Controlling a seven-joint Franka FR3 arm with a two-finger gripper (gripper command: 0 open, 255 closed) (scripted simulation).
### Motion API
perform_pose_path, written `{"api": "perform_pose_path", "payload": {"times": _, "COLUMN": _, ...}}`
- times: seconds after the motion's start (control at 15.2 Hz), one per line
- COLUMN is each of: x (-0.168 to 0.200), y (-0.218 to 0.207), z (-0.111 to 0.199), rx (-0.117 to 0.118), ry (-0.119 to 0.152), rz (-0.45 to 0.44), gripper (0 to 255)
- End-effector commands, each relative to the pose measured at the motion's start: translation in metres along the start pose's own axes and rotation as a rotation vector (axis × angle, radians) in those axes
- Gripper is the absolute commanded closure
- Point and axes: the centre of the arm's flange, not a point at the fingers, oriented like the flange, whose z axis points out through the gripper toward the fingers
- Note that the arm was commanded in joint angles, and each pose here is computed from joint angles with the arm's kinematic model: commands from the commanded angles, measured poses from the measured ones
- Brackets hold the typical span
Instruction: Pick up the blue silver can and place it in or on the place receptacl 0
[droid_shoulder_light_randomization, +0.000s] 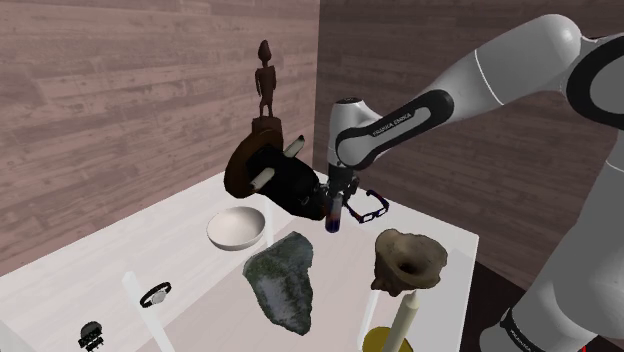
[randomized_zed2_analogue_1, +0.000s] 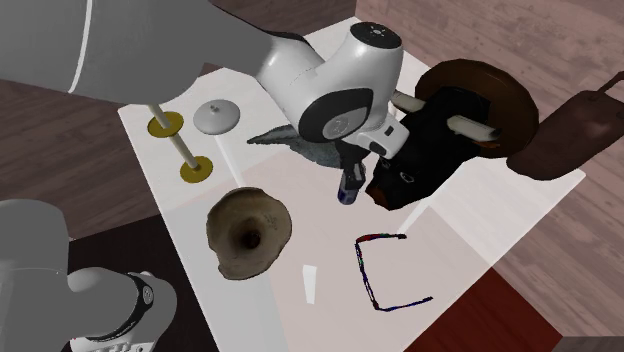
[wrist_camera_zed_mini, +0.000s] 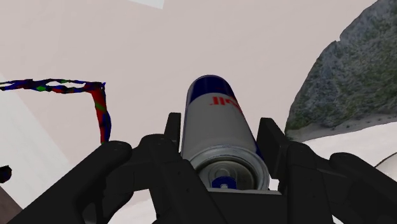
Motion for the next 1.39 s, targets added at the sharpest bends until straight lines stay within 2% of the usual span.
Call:
{"api": "perform_pose_path", "payload": {"times": 0.0, "x": -0.001, "y": 0.000, "z": -0.012, "rx": 0.000, "ry": 0.000, "rz": 0.000, "gripper": 255}}
{"api": "perform_pose_path", "payload": {"times": 1.32, "x": 0.000, "y": 0.001, "z": -0.118, "rx": 0.000, "ry": 0.000, "rz": 0.000, "gripper": 255}}
